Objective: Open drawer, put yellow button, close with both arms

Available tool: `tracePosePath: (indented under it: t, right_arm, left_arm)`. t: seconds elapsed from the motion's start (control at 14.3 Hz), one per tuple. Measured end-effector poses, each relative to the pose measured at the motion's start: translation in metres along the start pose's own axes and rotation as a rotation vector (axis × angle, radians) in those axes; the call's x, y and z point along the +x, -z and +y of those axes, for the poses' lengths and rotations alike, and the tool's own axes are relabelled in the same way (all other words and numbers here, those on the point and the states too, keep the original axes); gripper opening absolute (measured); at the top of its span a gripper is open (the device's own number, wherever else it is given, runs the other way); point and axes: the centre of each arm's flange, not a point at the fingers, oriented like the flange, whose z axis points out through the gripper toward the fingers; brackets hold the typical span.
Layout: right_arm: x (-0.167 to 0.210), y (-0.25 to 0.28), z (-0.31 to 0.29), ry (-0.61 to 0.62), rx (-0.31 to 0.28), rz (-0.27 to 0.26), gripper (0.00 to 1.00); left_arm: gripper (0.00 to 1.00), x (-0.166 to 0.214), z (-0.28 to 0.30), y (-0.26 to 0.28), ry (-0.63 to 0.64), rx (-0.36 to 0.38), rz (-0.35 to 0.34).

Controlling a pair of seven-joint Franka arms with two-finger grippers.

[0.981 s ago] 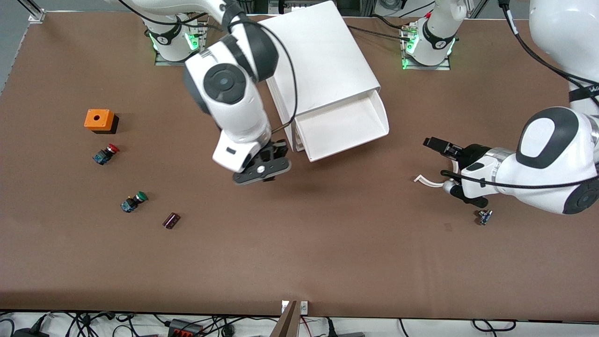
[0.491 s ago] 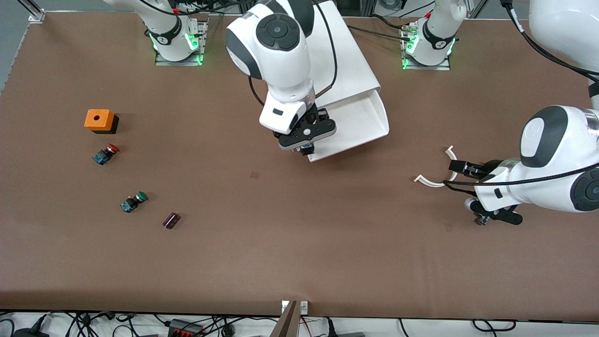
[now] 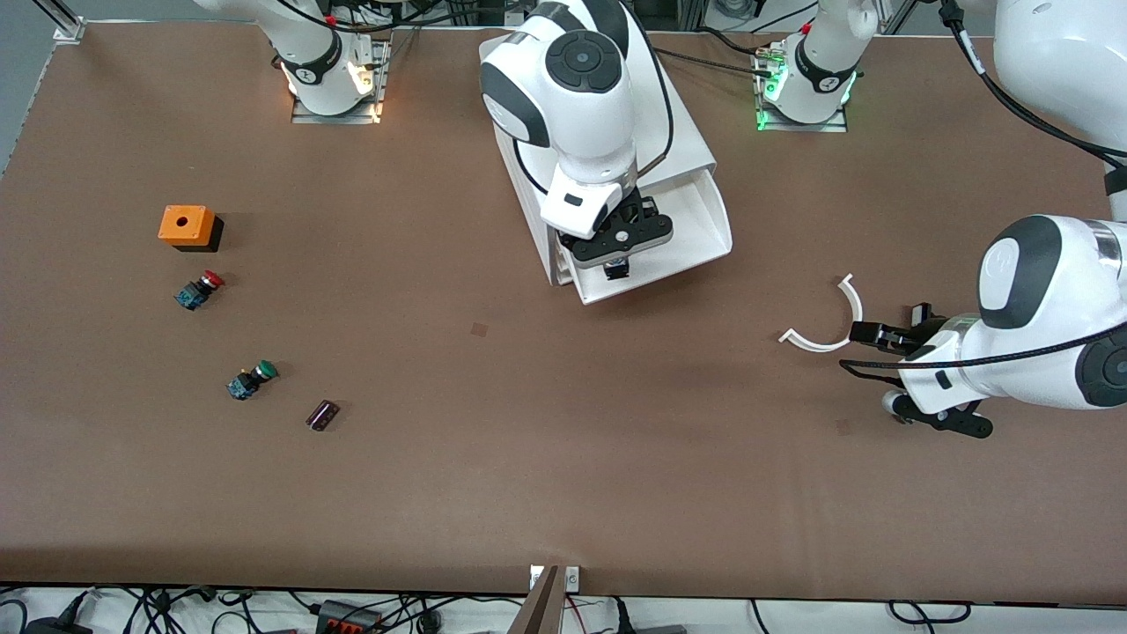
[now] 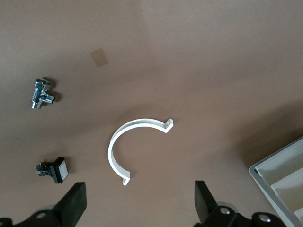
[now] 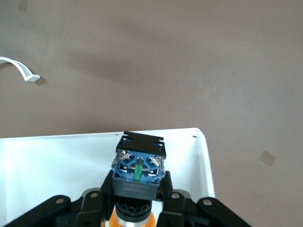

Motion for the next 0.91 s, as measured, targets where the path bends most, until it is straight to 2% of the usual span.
tracePosePath:
  t: [0.28,0.63,0.91]
  right_arm:
    - [-0.009,-0.01,-0.014,0.009,0.002,-0.015,0.41]
    - [-0.024,-0.036,-0.033,0.036,-0.012,-0.047,0.41]
    - [-0.027,-0.038,-0.036,0.041,-0.014,-0.051,0.41]
  left_arm:
    - [1.0,0.0,0.002,0.001,0.07,0.0,0.002]
    - [1.0,0.0,0.002,0.001,0.073,0.0,0.003]
    - [1.0,0.0,0.003,0.001,0.071,0.0,0.003]
